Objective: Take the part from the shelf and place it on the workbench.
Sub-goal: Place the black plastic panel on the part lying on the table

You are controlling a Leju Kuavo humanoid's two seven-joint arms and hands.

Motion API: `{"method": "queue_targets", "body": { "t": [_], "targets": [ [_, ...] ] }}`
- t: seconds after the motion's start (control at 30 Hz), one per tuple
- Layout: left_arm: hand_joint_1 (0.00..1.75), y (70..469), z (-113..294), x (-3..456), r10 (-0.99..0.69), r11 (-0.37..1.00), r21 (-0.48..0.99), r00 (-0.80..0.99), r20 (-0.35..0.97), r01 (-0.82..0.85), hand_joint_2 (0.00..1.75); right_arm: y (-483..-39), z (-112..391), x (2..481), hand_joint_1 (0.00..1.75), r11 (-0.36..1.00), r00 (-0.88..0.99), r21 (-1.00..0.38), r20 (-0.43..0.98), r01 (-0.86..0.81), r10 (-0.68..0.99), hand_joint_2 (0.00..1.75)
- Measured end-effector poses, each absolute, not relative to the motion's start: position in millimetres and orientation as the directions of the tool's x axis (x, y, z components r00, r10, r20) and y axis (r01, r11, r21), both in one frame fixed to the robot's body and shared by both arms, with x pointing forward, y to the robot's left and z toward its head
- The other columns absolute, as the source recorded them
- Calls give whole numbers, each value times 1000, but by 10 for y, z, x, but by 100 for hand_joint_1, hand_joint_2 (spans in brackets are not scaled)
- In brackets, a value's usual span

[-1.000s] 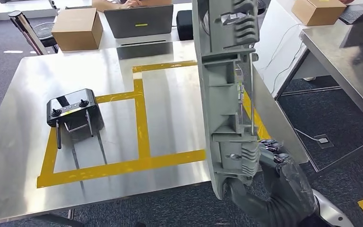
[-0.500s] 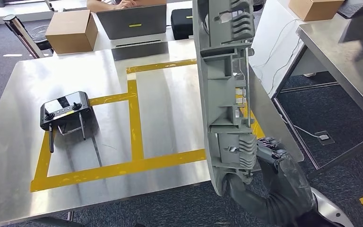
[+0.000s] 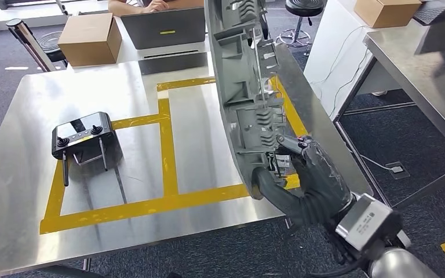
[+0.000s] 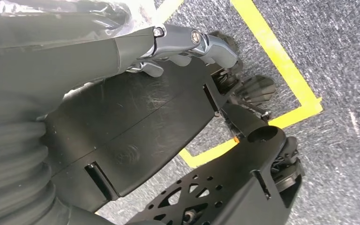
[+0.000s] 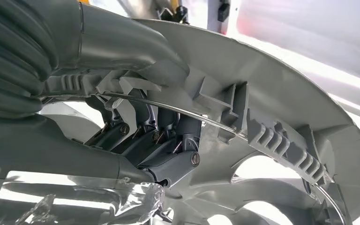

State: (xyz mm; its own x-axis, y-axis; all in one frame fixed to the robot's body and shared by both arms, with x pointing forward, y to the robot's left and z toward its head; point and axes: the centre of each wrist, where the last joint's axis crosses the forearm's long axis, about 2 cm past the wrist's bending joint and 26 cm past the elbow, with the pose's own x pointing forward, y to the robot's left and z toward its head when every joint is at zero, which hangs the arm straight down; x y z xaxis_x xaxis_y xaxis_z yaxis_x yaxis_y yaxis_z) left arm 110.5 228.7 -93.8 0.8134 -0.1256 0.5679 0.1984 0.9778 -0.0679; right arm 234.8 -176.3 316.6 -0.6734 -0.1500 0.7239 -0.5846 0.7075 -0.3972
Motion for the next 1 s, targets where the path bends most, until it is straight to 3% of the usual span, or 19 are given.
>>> {"method": "queue_targets", "body": {
  "t": [0.67, 1.0],
  "targets": [
    [0, 2206, -898, 1217, -194, 961, -58, 810, 553, 270, 175, -1238, 3035, 3523, 175, 662, -561, -626, 747, -412, 357, 175],
    [0, 2234, -874, 1315, -252, 943, -51, 806, 536, 329, 175, -1102, 2810, 3928, 175, 482, -468, -795, 606, -367, 643, 175]
  ]
}}
